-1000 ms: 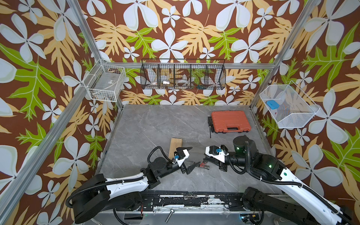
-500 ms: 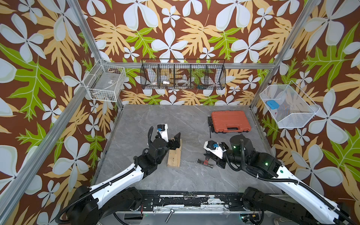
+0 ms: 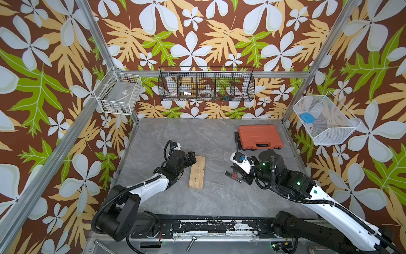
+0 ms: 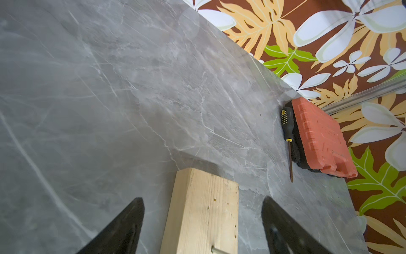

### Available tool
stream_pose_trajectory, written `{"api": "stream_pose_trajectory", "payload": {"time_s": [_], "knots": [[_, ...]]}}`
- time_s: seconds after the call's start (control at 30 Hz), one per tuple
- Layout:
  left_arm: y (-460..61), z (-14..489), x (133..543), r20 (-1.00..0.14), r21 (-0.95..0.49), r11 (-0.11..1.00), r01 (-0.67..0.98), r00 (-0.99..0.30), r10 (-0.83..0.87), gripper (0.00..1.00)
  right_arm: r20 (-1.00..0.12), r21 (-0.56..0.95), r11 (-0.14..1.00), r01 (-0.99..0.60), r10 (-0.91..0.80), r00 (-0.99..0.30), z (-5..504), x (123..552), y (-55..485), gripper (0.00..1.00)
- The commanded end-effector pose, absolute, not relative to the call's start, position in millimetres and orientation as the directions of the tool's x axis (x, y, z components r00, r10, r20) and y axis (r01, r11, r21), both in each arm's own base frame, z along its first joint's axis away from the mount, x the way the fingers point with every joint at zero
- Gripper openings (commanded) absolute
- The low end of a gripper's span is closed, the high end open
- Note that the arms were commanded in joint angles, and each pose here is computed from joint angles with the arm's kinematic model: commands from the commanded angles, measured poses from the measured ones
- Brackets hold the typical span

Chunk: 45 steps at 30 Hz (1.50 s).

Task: Use a claw hammer to pull out a nail
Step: Adjust the mounting plate at the center of the board.

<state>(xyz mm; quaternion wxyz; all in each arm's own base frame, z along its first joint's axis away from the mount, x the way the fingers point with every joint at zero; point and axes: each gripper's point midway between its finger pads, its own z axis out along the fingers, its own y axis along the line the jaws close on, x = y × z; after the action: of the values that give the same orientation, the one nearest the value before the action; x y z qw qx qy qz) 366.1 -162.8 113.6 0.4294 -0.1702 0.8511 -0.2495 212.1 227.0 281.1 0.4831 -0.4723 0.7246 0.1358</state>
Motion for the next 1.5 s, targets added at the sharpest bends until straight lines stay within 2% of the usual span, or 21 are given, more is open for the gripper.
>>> {"api": "stream_pose_trajectory", "payload": {"time_s": [0.0,0.33,0.7,1.1,1.47], "knots": [[-183,124,381,-0.604,-0.667,0.744,-0.02,-0.57,-0.557,0.84,-0.853,-0.3,0.564,-0.769,-0.519,-0.048,297,224,226,0.0],[-217,108,392,-0.529,-0.733,0.679,0.03,-0.652,-0.542,0.78,-0.841,-0.311,0.572,-0.759,-0.538,-0.061,290,226,222,0.0],[-189,119,391,-0.644,-0.619,0.785,0.0,-0.573,-0.507,0.8,-0.832,-0.318,0.566,-0.761,-0.552,-0.062,287,225,220,0.0],[-187,79,398,-0.622,-0.566,0.822,-0.067,-0.62,-0.479,0.81,-0.844,-0.316,0.586,-0.746,-0.533,-0.061,297,222,214,0.0],[-234,77,400,-0.579,-0.638,0.766,0.08,-0.706,-0.408,0.81,-0.853,-0.317,0.603,-0.732,-0.519,-0.058,303,221,209,0.0]]}}
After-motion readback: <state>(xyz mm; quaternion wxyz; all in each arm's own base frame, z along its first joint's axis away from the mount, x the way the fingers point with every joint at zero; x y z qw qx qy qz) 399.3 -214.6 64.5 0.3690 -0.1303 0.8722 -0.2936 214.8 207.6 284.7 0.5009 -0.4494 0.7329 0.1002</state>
